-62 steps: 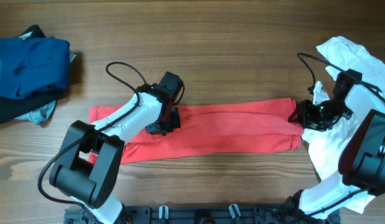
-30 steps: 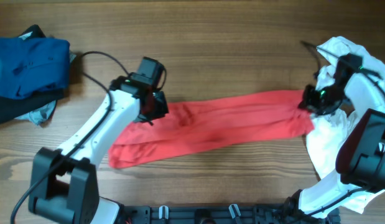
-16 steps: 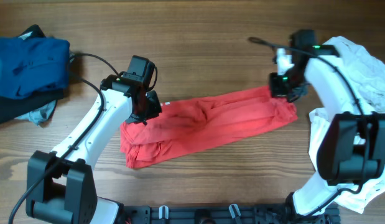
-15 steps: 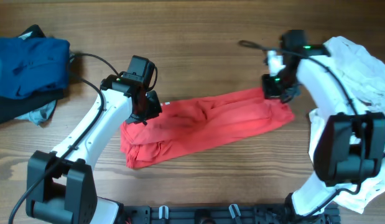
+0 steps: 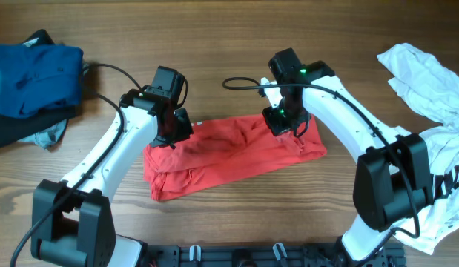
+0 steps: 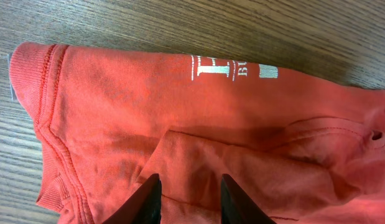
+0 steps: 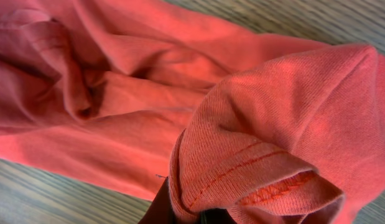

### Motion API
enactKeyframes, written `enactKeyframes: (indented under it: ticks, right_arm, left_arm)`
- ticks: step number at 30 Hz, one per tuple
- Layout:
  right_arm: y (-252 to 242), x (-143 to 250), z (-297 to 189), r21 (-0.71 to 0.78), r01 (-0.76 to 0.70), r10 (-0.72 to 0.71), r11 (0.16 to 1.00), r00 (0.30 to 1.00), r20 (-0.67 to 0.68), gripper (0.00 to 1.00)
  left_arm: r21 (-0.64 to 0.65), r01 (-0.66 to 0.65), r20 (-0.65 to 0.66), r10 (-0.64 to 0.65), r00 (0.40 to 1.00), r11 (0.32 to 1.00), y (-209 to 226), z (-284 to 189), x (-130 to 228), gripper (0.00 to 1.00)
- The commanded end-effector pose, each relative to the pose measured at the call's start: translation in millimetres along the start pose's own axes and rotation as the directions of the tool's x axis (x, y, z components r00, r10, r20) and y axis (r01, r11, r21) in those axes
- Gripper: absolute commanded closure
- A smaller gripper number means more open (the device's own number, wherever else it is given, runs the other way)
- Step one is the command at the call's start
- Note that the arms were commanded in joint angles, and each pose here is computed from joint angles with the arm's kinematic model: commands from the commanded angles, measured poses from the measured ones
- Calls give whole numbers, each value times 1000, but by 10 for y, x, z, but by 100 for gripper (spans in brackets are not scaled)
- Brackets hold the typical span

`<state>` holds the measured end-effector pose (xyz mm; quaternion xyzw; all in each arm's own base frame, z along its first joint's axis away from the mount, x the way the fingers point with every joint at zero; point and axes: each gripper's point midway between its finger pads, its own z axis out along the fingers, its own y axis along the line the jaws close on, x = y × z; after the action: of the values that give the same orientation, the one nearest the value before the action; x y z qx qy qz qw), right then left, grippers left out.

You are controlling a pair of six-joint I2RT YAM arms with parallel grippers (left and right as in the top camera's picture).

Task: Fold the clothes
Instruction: 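Fold the strip's right end leftward over the middle with the right gripper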

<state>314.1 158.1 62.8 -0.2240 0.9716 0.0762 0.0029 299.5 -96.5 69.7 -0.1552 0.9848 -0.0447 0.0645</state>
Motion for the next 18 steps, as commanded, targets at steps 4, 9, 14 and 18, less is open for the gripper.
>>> enactKeyframes:
  ticks: [4, 9, 14, 18]
  right_arm:
    - [321, -12, 13, -144, 68, -68, 987, 998, 4, 92]
    - [436, -13, -7, -210, 89, -88, 974, 996, 14, 71]
    - [445, -51, -11, -215, 99, -94, 972, 995, 31, 56]
    - [168, -62, 19, -58, -11, 12, 998, 1000, 13, 63]
  left_arm:
    - [9, 17, 24, -17, 1000, 1000, -10, -57, -55, 69]
    - [9, 17, 24, -17, 1000, 1000, -9, -58, -56, 69]
    - [9, 17, 24, -17, 1000, 1000, -10, -57, -55, 69]
    - [9, 17, 24, -17, 1000, 1000, -9, -58, -55, 69]
